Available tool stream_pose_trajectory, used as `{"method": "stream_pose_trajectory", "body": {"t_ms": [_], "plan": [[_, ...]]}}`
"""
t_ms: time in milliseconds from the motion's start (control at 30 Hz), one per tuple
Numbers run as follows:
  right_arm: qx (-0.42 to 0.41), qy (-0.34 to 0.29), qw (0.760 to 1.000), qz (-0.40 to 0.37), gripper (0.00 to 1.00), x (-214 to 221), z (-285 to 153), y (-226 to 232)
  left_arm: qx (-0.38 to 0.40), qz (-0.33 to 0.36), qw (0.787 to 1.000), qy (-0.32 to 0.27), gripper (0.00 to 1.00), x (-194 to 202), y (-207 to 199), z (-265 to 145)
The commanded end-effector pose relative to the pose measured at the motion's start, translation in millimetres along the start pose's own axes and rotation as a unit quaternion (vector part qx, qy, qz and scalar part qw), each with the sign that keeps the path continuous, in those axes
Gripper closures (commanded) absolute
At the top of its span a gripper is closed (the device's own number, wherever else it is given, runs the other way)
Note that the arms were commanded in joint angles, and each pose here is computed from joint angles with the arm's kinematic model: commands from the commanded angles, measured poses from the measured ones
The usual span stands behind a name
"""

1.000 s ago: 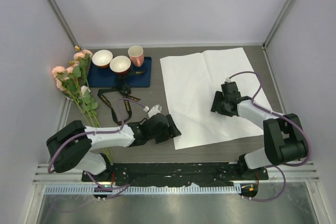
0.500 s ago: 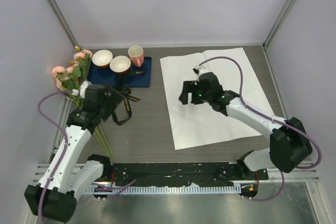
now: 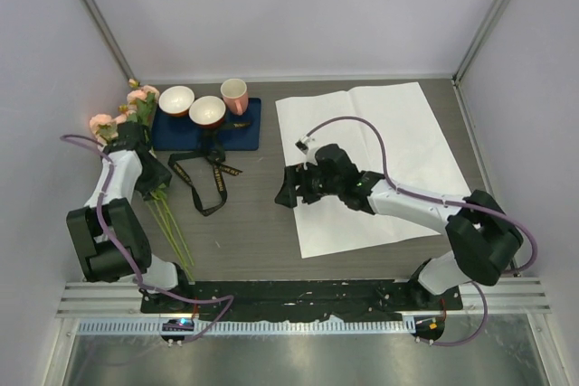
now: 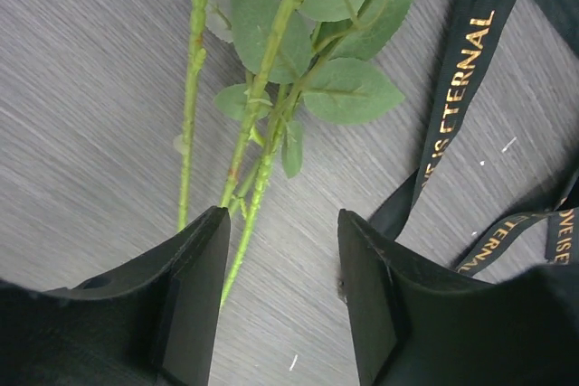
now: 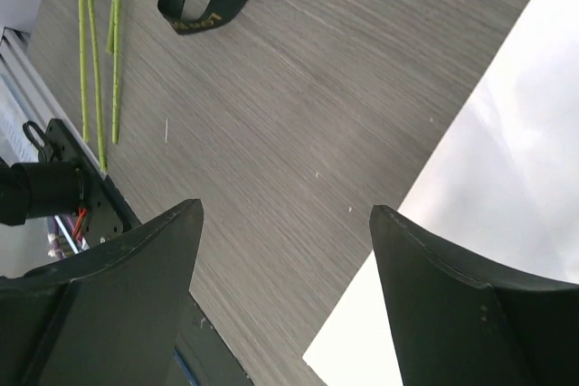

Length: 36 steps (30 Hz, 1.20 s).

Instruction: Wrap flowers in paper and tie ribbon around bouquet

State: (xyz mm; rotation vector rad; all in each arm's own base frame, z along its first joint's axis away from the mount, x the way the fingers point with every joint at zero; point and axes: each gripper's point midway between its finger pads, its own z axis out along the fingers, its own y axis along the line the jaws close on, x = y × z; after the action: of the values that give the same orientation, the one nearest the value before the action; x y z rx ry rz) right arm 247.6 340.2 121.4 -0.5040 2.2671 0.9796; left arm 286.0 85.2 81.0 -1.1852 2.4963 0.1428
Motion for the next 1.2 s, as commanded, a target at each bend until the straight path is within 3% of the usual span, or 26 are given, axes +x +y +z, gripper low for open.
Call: {"method": "stream_pose_trajectory", "body": {"t_ms": [0, 233, 500, 633, 933, 1000, 1033, 1067, 1167], "plan": [[-0.047, -0.051, 0.997, -0.025, 0.19, -17.7, -25.9, 22.1, -0.013, 0.032, 0.998, -0.048, 0.45, -27.0, 4.3, -17.6], [-0.067, -0.072, 0.994, -0.037, 0.18, -24.7, -45.0, 33.7, -0.05, 0.055, 0.997, -0.032, 0.39, -23.2, 15.2, -3.3], [-0.063, -0.091, 0.993, -0.041, 0.18, -29.5, -54.3, 32.0, -0.035, 0.065, 0.996, -0.04, 0.47, -26.0, 6.4, 16.6], [-0.061, -0.082, 0.994, -0.037, 0.18, -25.4, -49.2, 28.3, -0.043, 0.074, 0.996, -0.036, 0.59, -24.1, 8.4, 24.4], [-0.059, -0.076, 0.995, -0.027, 0.18, -24.1, -42.9, 24.5, -0.065, 0.081, 0.994, -0.027, 0.54, -17.4, 15.5, 35.7], [-0.059, -0.077, 0.995, -0.026, 0.18, -24.8, -42.1, 24.0, -0.057, 0.085, 0.994, -0.024, 0.62, -15.8, 12.1, 38.9], [-0.058, -0.075, 0.995, -0.024, 0.18, -23.7, -39.9, 22.9, -0.053, 0.085, 0.995, -0.028, 0.76, -16.4, 11.2, 38.4], [-0.06, -0.073, 0.995, -0.023, 0.18, -23.1, -38.7, 23.3, -0.038, 0.087, 0.995, -0.033, 0.81, -17.9, 7.5, 34.4], [-0.07, -0.048, 0.996, -0.036, 0.19, -16.7, -33.0, 24.0, -0.009, 0.084, 0.993, -0.077, 0.99, -30.7, -1.4, -3.7]]}}
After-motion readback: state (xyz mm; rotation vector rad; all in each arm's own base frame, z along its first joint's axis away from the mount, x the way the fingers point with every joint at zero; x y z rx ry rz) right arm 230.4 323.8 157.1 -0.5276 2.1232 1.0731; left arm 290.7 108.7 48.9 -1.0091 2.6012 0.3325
